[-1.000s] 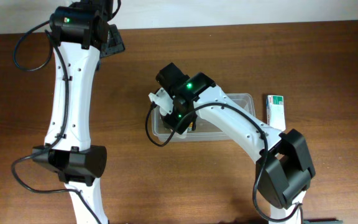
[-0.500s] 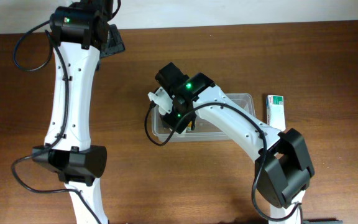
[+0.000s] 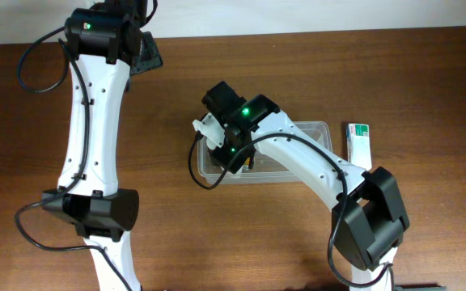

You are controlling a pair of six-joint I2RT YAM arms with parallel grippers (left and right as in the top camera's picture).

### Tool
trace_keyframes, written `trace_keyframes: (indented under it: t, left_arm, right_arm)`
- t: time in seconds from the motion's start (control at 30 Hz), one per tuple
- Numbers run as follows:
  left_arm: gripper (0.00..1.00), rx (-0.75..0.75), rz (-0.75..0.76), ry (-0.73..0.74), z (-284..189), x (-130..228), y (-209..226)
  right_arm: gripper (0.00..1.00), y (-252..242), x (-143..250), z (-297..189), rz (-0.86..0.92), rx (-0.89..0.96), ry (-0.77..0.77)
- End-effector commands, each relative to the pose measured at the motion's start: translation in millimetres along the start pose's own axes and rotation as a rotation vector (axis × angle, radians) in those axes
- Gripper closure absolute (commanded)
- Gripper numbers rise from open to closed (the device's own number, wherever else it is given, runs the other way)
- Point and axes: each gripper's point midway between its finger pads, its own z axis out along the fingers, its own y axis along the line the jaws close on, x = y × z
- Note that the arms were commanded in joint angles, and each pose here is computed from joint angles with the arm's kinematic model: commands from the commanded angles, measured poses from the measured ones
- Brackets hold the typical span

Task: Pack container
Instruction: 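Lower the spray bottle into the container's left end beside the jar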

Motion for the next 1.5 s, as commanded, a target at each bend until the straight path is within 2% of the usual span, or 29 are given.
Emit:
trace_keyframes:
  t: [0.0, 0.63, 1.07, 1.2, 1.47]
  left_arm:
    - [0.01, -0.011, 0.005, -0.018, -4.3, -3.8, 4.9]
    - [0.01, -0.011, 0.005, -0.018, -4.3, -3.7, 5.0]
    - [0.01, -0.011, 0.006, -0.018, -4.3, -3.7, 5.0]
    - [0.01, -0.011, 0.005, -0.018, -4.3, -3.8, 4.9]
    - [0.01, -0.011, 0.005, -0.018, -4.3, -3.7, 5.0]
  right_arm:
    - [0.96, 4.5, -0.9, 3.0, -0.014, -0.018, -0.001]
    - [0.95, 4.4, -0.6, 3.5, -0.014, -0.018, 0.000]
    - [0.95, 2.8, 7.1, 26.7, -0.005, -0.033, 0.058]
    - [0.69, 2.5, 7.1, 26.7, -0.005, -0.031, 0.058]
    - [0.43, 3.0, 8.7, 26.6, -0.004, -0.033, 0.065]
